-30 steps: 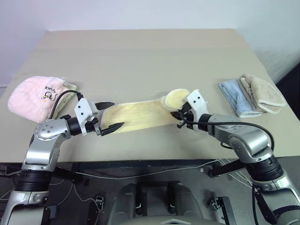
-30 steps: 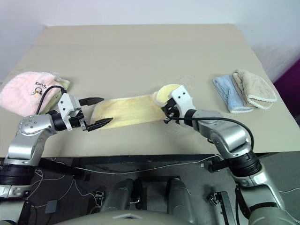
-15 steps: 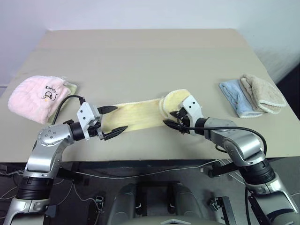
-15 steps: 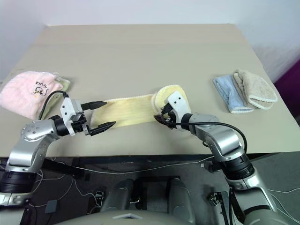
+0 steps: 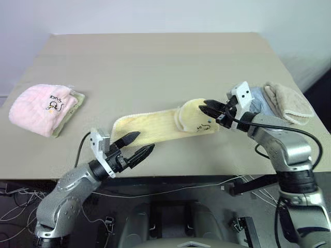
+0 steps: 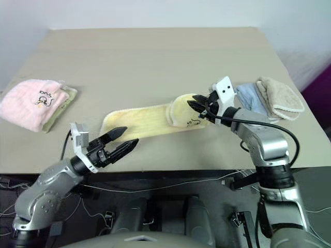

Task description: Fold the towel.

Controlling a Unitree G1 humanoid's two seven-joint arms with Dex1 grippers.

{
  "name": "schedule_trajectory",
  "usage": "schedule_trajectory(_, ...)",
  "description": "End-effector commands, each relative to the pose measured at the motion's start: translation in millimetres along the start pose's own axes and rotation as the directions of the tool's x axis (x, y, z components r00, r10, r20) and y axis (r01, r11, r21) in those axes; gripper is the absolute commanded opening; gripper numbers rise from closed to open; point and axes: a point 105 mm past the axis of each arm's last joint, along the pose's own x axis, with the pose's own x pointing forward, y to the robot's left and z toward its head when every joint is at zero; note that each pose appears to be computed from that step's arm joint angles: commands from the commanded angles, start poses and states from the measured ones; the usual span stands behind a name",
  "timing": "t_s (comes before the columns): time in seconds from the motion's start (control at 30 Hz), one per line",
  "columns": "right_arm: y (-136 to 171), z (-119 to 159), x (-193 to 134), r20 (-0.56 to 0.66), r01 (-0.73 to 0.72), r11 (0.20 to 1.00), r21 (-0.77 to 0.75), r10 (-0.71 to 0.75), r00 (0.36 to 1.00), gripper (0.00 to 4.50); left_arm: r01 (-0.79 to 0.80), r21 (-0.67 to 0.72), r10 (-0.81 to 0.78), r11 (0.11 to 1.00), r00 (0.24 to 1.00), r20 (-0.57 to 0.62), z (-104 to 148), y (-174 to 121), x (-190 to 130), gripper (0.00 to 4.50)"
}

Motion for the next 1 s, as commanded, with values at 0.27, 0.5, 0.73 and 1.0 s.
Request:
schedule_trajectory(0.27,3,-76,24,-0.167,-0.059,0.997,-0.057,0.049,0.985,0.02,-0.235,-0.217,0.257,0.947,0.963,0.078,0,-5,-13,4.50)
schedule_trajectory(0.5,7,-51,25,-0.051,-0.094,0.993,-0.071,0.090,0.995,0.02,-0.423,-0.341,0.467,0.839,0.883,0.053,-11,15,-28,4.50)
schedule_trajectory(0.73,1,18,16,0.133,-0.108,0.987,-0.119,0.124,0.983,0.02,-0.490,-0.547,0.594,0.679,0.804,0.017,-22,32,-39,4.50)
schedule_trajectory(1.0,-2,31,12,0.151,-0.093,0.986,-0.140,0.114,0.982,0.02,-0.486,-0.667,0.644,0.565,0.765,-0.012,-21,51,-30,4.50)
